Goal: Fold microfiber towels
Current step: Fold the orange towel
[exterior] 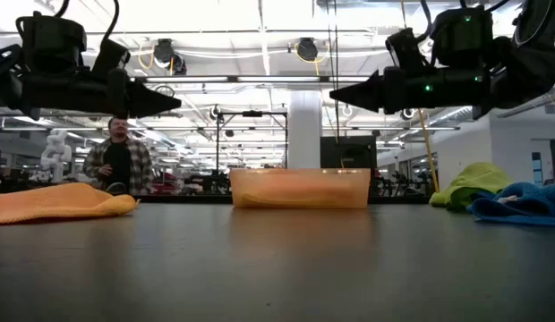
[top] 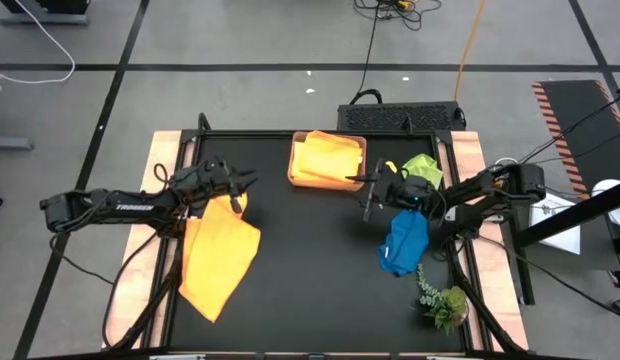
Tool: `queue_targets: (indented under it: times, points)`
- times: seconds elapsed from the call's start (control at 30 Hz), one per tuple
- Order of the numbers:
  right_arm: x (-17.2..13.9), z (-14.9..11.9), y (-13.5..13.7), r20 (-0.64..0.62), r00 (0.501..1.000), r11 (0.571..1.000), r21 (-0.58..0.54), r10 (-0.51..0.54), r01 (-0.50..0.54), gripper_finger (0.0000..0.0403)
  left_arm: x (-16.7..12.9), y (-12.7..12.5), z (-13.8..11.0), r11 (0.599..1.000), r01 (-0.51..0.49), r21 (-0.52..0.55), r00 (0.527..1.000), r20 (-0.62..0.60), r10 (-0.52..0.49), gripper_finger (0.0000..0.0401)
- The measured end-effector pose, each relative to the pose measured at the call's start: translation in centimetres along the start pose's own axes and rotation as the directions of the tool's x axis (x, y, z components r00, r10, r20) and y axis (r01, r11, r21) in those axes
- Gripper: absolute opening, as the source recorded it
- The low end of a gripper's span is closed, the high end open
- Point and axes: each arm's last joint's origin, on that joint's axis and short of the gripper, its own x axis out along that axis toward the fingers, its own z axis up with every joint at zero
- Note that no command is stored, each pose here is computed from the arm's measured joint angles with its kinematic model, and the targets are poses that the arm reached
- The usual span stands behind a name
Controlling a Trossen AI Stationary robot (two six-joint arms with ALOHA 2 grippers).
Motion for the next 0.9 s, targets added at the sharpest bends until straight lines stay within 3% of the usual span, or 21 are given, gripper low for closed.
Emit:
queue_targets:
  times: [0.23, 0.47, 0.6, 0.9]
  points:
    - [-0.1, 0.4, -0.3, 0.019, 1.0, 0.998, -0.067, -0.01, 0.011, 0.016, -0.9, 0.3, 1.8, 1.0, -0.021, -0.004, 0.991, 0.131, 0.021, 0.0111]
    - [-0.1, 0.7, -0.4, 0.04, 0.999, 0.996, -0.091, -0.019, 0.023, 0.016, -2.1, 0.5, 1.9, 0.998, -0.032, -0.052, 0.996, 0.087, 0.036, 0.0111]
    - [-0.1, 0.7, -0.4, 0.038, 0.999, 0.998, -0.054, -0.017, 0.019, 0.016, -2.7, 0.4, 1.9, 0.998, -0.029, -0.052, 0.998, 0.063, 0.032, 0.0111]
    - [-0.1, 0.4, -0.3, 0.01, 1.0, 0.998, 0.059, -0.007, 0.006, 0.016, -3.8, 0.4, 3.1, 0.998, -0.048, -0.032, 0.985, 0.165, 0.052, 0.0111]
